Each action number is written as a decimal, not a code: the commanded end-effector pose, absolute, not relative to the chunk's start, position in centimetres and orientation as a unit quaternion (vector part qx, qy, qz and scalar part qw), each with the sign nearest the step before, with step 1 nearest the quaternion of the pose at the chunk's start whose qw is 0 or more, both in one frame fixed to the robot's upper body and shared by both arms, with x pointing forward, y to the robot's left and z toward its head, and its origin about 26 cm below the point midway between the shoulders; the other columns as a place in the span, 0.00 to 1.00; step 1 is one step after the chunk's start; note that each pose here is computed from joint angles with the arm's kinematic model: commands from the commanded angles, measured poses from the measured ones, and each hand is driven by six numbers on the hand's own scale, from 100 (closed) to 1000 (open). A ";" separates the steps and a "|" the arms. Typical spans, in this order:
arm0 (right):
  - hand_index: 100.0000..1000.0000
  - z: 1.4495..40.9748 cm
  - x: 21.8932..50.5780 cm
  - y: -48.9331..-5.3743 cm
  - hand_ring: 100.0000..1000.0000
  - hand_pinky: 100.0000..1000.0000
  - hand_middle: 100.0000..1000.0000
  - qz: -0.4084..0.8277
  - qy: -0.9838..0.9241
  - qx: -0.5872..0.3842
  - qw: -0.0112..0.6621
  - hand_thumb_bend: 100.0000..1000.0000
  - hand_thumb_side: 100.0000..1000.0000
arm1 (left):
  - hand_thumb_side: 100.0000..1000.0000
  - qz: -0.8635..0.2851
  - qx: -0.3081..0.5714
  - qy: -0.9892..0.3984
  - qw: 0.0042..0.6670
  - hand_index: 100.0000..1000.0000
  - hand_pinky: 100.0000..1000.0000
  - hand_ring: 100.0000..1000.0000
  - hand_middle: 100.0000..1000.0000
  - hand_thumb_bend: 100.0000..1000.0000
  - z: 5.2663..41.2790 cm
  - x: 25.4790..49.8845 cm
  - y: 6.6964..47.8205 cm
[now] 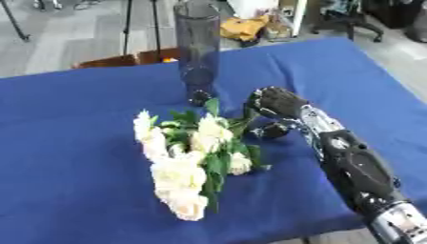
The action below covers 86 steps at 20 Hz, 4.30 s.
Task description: Arrange flowers into the vase.
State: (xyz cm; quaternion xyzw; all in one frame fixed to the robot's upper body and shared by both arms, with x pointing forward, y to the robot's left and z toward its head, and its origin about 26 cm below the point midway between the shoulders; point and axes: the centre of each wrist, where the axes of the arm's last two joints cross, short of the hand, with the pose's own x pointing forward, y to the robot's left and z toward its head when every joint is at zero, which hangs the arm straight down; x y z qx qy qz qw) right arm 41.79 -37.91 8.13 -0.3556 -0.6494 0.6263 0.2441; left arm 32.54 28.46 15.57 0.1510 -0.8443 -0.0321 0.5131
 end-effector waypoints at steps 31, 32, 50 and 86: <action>0.64 9.0 42.0 -38.6 0.74 0.52 0.54 0.668 -0.605 -0.338 0.272 0.39 0.00 | 0.74 -0.036 0.152 -0.851 0.501 0.65 0.44 0.48 0.45 0.34 16.4 32.6 28.5; 0.59 9.1 42.0 -38.5 0.70 0.47 0.49 0.667 -0.605 -0.338 0.272 0.39 0.00 | 0.74 -0.036 0.152 -0.851 0.501 0.65 0.44 0.48 0.45 0.34 16.4 32.6 28.5; 0.29 8.8 41.8 -38.8 0.37 0.03 0.21 0.654 -0.614 -0.340 0.282 0.61 0.20 | 0.74 -0.036 0.152 -0.851 0.501 0.65 0.44 0.48 0.45 0.35 16.4 32.6 28.5; 0.31 8.7 41.8 -38.8 0.50 0.24 0.22 0.649 -0.609 -0.332 0.312 0.00 0.00 | 0.74 -0.035 0.154 -0.850 0.503 0.65 0.44 0.48 0.45 0.35 16.3 32.6 28.6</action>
